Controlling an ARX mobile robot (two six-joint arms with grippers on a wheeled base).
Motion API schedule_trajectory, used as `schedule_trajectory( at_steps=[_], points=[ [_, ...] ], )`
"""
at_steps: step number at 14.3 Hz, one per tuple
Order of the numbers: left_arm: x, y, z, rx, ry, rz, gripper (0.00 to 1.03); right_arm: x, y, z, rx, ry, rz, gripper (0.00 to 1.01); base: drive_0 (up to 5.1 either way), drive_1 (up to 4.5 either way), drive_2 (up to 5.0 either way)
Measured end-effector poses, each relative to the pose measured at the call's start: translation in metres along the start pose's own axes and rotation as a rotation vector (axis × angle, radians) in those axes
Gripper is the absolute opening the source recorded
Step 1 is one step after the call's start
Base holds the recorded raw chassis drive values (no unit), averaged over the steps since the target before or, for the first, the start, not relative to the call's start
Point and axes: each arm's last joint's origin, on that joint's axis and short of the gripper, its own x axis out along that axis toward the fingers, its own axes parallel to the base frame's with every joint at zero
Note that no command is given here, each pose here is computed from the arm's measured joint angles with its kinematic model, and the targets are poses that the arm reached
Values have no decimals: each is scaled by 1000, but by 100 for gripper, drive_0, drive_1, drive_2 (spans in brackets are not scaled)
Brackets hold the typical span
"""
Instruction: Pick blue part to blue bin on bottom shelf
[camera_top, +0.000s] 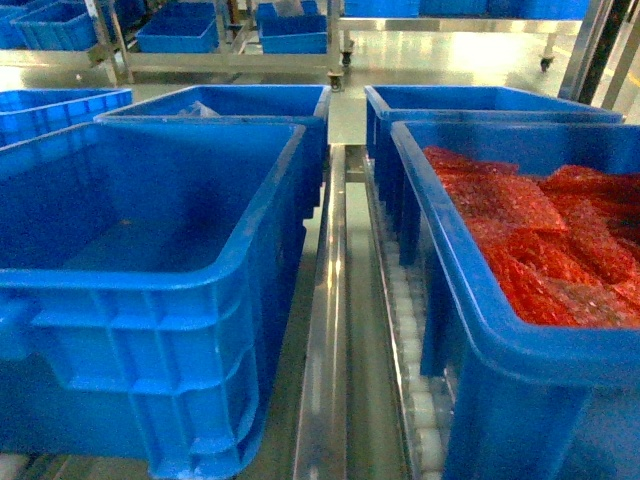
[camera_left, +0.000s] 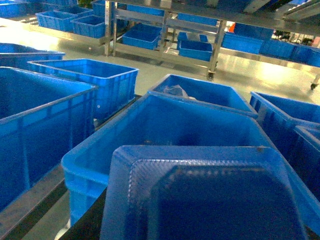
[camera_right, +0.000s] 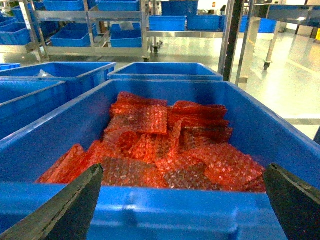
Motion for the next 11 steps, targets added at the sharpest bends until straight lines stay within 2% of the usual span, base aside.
schedule_trajectory(
  at_steps=[1,11],
  points=[
    [0,0,0,0,-1,0,43,0,0,0,0,2,0,98,0,0,0],
    [0,0,-1,4,7,1,43,0,0,0,0,0,0,98,5,412,-402]
  ],
)
